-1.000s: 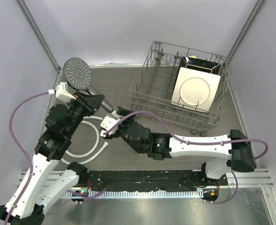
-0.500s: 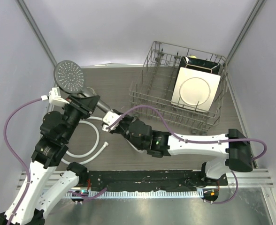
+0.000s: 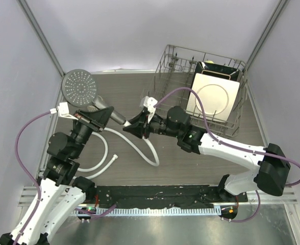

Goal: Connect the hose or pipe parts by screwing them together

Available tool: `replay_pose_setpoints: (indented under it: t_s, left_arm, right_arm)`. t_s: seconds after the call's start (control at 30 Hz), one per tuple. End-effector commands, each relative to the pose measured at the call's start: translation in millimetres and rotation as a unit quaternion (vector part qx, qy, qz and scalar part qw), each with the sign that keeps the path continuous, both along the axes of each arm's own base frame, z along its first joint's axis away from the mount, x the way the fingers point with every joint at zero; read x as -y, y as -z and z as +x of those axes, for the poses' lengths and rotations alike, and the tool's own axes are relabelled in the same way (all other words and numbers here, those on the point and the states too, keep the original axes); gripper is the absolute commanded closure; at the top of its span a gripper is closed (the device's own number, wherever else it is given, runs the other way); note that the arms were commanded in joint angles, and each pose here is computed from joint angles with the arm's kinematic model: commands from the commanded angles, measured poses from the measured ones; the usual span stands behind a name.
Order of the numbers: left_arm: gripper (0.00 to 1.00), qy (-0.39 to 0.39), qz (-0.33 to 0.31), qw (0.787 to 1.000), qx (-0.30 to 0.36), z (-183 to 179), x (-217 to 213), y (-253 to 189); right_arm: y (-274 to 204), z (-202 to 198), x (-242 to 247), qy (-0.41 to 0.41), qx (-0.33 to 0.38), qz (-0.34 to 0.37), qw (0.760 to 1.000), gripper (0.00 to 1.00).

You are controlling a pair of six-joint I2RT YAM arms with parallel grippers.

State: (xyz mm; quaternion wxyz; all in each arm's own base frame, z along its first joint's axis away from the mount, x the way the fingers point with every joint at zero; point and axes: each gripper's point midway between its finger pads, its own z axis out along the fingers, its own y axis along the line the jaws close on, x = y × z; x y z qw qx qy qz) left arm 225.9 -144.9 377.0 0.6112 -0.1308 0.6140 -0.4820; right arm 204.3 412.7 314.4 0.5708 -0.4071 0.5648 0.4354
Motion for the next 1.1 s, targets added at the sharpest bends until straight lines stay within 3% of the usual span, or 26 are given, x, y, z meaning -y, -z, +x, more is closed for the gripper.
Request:
replay_pose_setpoints:
  t_s: [0.0, 0.23, 0.37, 0.47, 0.5, 0.53, 0.6, 0.63, 0.7, 0.83, 0.9, 1.07]
  left_arm:
    - [1.0, 0.11, 0.003, 0.991, 0.08, -32, 29, -18]
    - [1.0, 0.126, -0.003, 0.984, 0.123, -37, 34, -20]
    - [1.0, 0.109, 0.005, 0.987, 0.121, -31, 31, -21]
    - [1.0, 0.079, 0.017, 0.992, 0.097, -20, 24, -21]
    - [1.0, 0.069, 0.026, 0.994, 0.075, -16, 23, -14]
    - [1.0, 0.059, 0.035, 0.995, 0.07, -13, 20, -13]
    - [1.0, 0.03, 0.046, 0.997, 0.049, -5, 12, -12]
    - [1.0, 0.021, 0.056, 0.997, 0.048, -3, 9, -12]
    - [1.0, 0.002, 0.063, 0.997, 0.043, 1, 4, -18]
    - [1.0, -0.036, 0.081, 0.996, 0.001, 13, -7, -9]
    - [1.0, -0.052, 0.09, 0.994, -0.021, 19, -11, -6]
    - [1.0, -0.068, 0.092, 0.992, -0.045, 24, -15, -7]
  right_arm:
    - [-73, 8, 23, -0.039, -0.028, 0.147, 0.988, 0.99]
    - [-90, 18, 44, -0.127, -0.118, 0.242, 0.955, 0.99]
    - [-84, 23, 43, -0.135, -0.147, 0.232, 0.952, 0.96]
    - [-81, 30, 45, -0.103, -0.141, 0.215, 0.961, 0.78]
    - [-79, 31, 47, -0.094, -0.137, 0.21, 0.963, 0.64]
    - [-71, 37, 48, -0.069, -0.136, 0.199, 0.968, 0.58]
    - [-79, 36, 58, -0.043, -0.112, 0.193, 0.974, 0.47]
    - [-66, 42, 61, -0.011, -0.096, 0.155, 0.983, 0.43]
    - [-77, 50, 73, 0.062, -0.063, 0.144, 0.986, 0.36]
    - [-71, 56, 84, 0.152, -0.009, 0.061, 0.986, 0.29]
    - [-80, 49, 83, 0.196, 0.051, 0.028, 0.979, 0.08]
    - [-82, 30, 78, 0.247, 0.12, -0.029, 0.961, 0.06]
